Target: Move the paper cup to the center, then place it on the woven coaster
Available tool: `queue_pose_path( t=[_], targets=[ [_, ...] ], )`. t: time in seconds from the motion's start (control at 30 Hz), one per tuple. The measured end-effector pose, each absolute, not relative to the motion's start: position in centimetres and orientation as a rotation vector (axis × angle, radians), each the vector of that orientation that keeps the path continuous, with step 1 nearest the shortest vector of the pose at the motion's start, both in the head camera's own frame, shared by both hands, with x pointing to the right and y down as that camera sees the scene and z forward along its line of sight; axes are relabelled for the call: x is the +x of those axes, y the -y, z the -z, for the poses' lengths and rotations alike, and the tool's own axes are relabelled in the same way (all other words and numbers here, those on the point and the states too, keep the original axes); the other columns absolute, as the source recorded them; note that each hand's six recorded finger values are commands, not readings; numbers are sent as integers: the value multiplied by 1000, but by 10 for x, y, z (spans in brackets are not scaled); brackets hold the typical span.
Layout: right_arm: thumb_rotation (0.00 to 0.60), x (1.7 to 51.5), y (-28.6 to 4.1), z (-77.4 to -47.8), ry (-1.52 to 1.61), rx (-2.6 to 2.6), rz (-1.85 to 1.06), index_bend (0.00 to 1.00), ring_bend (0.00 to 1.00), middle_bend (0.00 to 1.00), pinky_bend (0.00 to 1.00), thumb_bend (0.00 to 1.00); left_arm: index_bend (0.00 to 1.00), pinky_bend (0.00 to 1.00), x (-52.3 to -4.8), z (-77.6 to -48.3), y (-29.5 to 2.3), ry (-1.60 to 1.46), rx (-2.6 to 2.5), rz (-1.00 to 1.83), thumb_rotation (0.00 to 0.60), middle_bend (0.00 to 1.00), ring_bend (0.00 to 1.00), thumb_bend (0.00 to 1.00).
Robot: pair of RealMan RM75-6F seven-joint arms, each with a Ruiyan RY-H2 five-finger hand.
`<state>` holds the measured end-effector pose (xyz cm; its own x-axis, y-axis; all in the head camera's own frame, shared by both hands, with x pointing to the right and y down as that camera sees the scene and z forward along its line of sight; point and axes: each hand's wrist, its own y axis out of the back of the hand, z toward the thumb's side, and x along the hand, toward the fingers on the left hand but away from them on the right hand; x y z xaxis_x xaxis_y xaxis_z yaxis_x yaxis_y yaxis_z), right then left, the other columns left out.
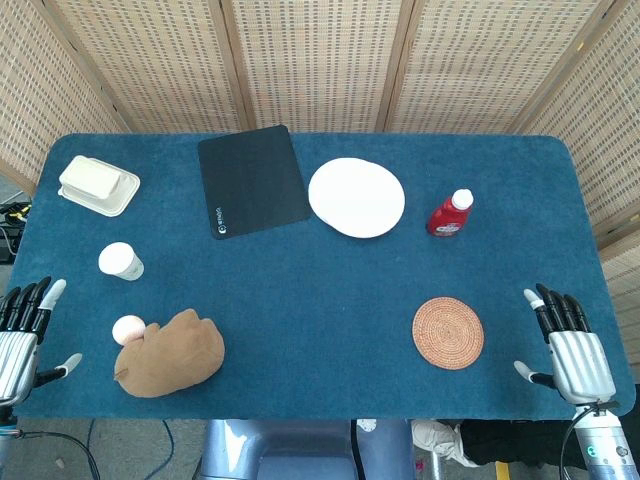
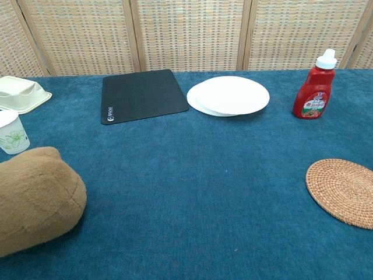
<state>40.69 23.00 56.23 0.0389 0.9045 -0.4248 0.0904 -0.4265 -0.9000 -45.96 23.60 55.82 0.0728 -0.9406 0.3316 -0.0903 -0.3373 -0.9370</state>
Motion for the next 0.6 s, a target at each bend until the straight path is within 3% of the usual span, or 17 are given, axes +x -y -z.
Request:
queue_pose_path(
  t=[0.6],
  targets=[
    [600,407,-228,-557,1056,-1588,-1425,0,0,0,0,18,0,0,-458,-559,-235,-1061,-1573,1356,600,0,0,133]
  ],
)
